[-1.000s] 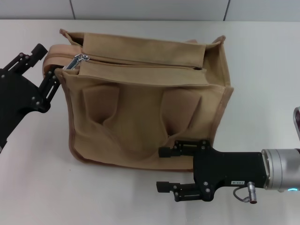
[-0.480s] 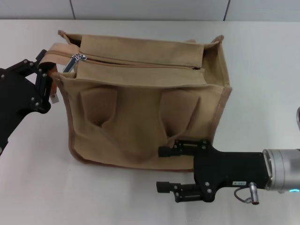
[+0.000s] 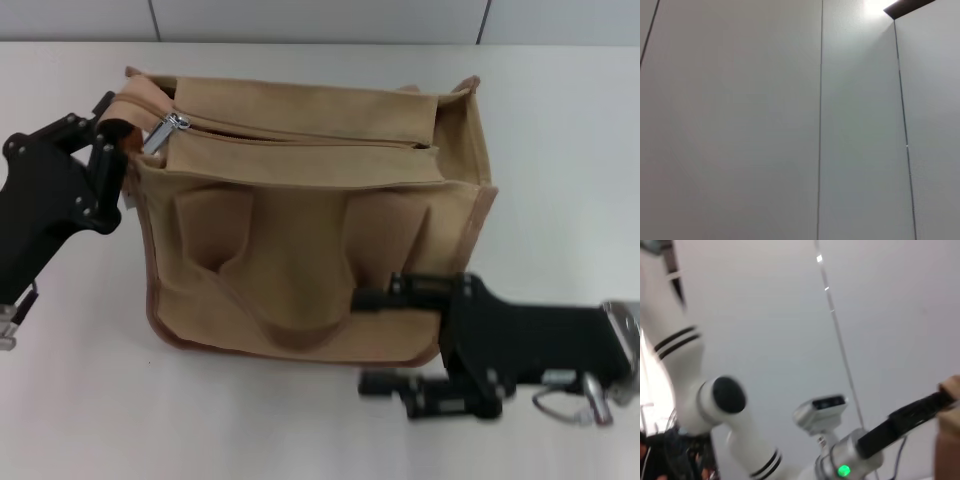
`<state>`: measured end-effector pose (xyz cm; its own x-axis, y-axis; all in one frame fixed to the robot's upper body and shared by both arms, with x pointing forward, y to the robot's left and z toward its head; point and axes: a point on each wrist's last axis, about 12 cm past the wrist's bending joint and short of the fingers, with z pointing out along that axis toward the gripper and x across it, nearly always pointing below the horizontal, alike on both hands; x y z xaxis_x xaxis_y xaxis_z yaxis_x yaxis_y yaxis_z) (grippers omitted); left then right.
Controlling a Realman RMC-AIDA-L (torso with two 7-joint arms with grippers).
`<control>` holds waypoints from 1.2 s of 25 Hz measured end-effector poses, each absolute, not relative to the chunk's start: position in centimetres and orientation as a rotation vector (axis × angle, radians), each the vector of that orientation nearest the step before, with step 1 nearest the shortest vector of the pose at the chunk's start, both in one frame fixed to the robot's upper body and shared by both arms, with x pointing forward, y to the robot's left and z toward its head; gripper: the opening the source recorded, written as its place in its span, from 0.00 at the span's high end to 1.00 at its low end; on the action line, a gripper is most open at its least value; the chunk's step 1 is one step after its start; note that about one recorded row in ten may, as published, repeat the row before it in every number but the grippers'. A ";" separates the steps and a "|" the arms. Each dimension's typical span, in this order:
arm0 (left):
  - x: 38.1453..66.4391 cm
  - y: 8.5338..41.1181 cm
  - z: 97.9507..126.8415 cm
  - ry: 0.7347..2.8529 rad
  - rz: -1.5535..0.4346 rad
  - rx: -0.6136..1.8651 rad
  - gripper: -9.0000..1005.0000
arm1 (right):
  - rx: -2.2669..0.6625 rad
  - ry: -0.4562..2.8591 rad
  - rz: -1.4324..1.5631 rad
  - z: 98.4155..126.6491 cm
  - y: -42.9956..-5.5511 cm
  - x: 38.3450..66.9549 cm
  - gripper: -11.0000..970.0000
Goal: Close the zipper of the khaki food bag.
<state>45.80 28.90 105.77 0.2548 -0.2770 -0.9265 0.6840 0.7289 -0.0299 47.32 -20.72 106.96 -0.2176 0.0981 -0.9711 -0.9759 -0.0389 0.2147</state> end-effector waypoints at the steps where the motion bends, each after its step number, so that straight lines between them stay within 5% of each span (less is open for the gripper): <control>1: 46.0 28.7 105.9 1.136 -0.706 0.423 0.97 | -1.015 1.297 1.448 107.3 -20.6 47.9 0.24; 13: 46.6 27.6 106.6 1.124 -0.856 0.474 0.97 | -0.775 1.481 1.611 110.9 -15.6 54.9 0.24; 30: 47.2 27.3 107.3 1.079 -0.866 0.490 0.97 | -0.876 1.619 1.669 112.6 -12.9 56.6 0.24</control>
<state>47.23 27.34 107.31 0.2029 -0.3666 -0.9080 0.8068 0.5880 -0.0571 56.61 -12.94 112.64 -0.5694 -0.0019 -0.8220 -0.8216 -0.0315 0.5692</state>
